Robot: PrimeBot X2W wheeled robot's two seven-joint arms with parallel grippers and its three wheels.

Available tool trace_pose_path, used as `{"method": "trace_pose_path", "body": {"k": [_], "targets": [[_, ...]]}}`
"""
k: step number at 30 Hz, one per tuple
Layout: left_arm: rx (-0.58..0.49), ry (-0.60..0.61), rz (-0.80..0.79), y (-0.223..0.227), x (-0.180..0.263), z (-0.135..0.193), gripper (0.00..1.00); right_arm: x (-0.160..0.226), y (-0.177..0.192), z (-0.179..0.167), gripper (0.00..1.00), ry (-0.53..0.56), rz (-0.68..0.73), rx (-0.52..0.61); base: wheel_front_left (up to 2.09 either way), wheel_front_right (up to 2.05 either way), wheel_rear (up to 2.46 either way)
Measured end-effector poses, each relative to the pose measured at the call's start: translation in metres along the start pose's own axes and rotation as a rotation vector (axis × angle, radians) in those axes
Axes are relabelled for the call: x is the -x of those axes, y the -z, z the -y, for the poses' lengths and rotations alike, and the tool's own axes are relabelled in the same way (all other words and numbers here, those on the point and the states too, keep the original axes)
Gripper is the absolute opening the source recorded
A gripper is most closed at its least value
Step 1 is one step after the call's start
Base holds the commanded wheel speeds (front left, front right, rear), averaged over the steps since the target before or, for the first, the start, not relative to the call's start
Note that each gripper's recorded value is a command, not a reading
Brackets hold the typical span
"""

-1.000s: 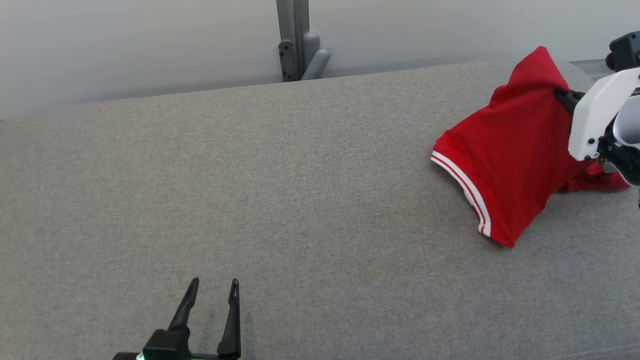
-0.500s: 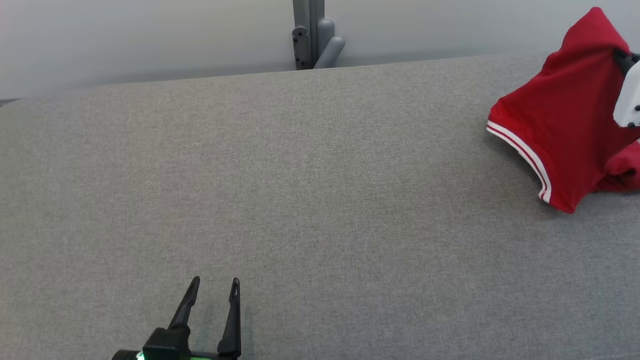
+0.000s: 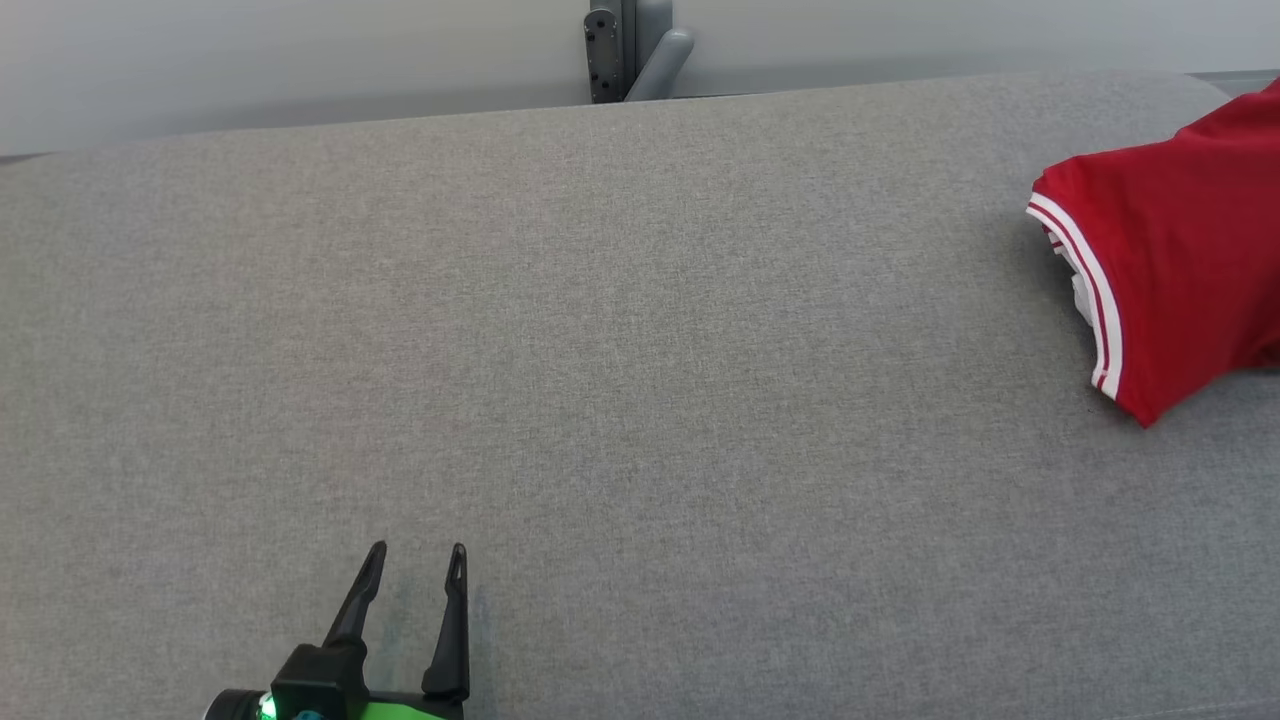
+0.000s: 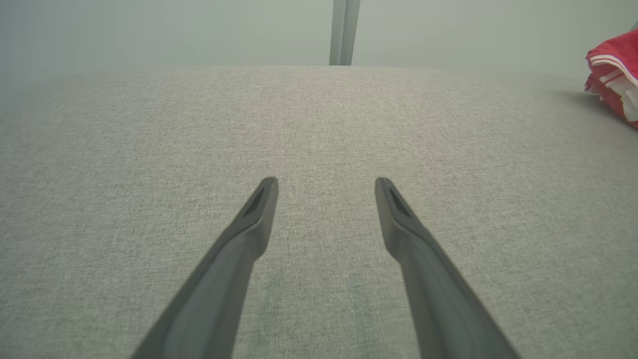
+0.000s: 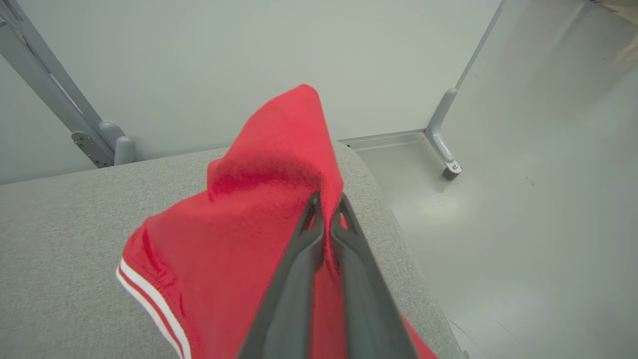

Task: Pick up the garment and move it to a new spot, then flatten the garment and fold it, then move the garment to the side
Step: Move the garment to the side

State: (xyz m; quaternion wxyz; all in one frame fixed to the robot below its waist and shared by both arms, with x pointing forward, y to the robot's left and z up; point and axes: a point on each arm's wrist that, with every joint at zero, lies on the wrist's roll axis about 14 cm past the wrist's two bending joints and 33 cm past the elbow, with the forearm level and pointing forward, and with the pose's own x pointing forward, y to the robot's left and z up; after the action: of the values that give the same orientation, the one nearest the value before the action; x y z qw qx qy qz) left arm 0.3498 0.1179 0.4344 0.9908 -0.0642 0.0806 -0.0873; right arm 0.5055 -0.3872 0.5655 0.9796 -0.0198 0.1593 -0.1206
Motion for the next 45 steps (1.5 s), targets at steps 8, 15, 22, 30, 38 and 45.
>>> {"method": "trace_pose_path", "body": {"k": [8,15,22,30,38,45], "targets": [[0.005,0.015,0.038,-0.012,-0.013,0.001,1.00,0.000,0.001,0.009,1.00,0.044,0.115,0.058,0.00,0.00,0.00],[-0.001,-0.009,0.082,-0.026,-0.015,-0.005,1.00,0.009,-0.008,-0.003,1.00,0.012,0.250,0.090,0.00,0.00,0.00],[0.029,-0.065,0.091,-0.028,-0.001,-0.017,1.00,0.035,-0.002,-0.008,1.00,-0.018,0.347,0.067,0.00,0.00,0.00],[0.015,-0.100,0.130,-0.039,0.015,-0.028,1.00,0.086,0.049,-0.046,1.00,-0.112,0.383,0.018,0.00,0.00,0.00],[0.012,-0.106,0.135,-0.040,0.023,-0.033,1.00,0.139,0.099,-0.093,1.00,-0.167,0.371,-0.058,0.00,0.00,0.00],[0.030,-0.125,0.126,-0.036,0.025,-0.040,1.00,0.158,0.108,-0.111,1.00,-0.162,0.378,-0.072,0.00,0.00,0.00]]}}
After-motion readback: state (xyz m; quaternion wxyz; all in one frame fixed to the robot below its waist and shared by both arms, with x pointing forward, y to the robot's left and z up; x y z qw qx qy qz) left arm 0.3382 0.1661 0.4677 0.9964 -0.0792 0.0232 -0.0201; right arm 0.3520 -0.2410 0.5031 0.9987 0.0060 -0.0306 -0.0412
